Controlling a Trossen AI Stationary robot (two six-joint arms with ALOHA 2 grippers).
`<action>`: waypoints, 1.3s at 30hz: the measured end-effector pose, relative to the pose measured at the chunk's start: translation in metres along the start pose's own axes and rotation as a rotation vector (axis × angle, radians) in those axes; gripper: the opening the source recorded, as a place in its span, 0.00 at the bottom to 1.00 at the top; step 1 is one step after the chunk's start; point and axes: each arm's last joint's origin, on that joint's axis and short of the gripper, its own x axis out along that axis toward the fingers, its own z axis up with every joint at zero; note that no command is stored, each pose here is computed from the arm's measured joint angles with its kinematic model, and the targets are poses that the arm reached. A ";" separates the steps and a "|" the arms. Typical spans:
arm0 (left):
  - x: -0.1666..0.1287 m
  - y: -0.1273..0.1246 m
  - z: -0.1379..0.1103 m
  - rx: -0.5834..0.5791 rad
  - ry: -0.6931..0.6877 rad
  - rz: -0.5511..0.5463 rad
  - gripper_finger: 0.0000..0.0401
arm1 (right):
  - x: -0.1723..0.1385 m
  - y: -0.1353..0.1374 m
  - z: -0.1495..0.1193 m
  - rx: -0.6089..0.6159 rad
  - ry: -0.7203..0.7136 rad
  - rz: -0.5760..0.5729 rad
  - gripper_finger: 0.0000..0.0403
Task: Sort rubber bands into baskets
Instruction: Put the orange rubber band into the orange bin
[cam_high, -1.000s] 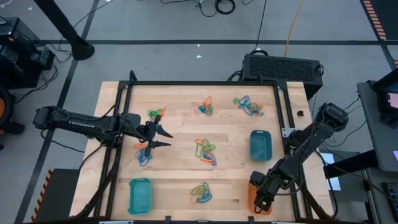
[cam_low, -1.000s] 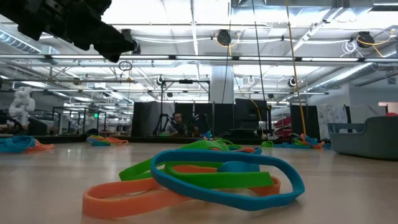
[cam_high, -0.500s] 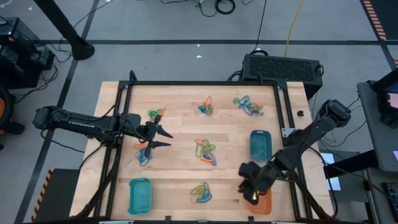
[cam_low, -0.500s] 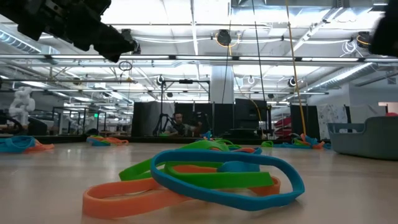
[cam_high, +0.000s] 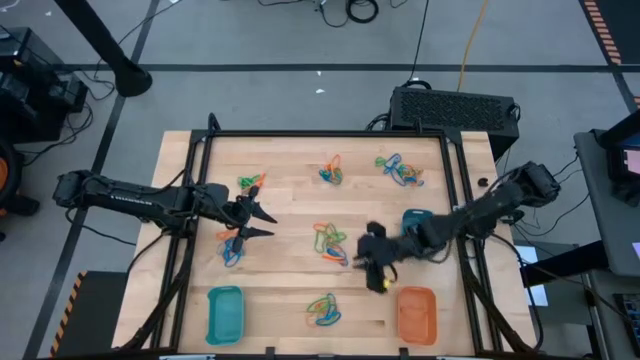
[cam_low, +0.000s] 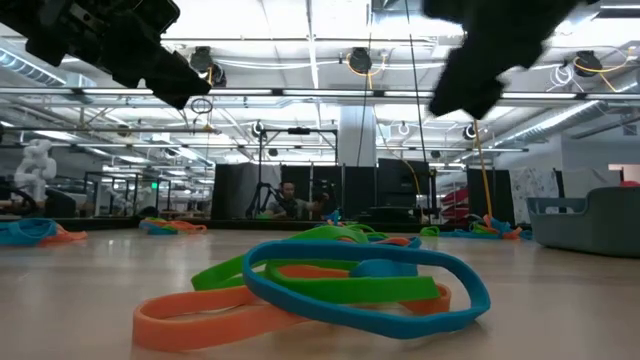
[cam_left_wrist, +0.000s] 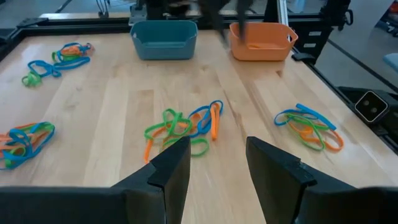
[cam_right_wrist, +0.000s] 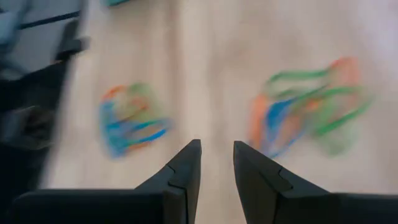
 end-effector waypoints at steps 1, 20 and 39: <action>0.000 0.000 0.000 0.000 0.000 0.000 0.41 | 0.002 -0.010 0.004 -0.006 -0.007 -0.043 0.21; 0.000 0.000 -0.002 0.004 0.017 0.000 0.41 | -0.014 -0.210 0.045 0.457 -0.113 -0.249 0.21; 0.000 0.000 -0.001 0.025 0.016 0.005 0.41 | 0.052 -0.287 0.050 0.633 -0.045 -0.319 0.21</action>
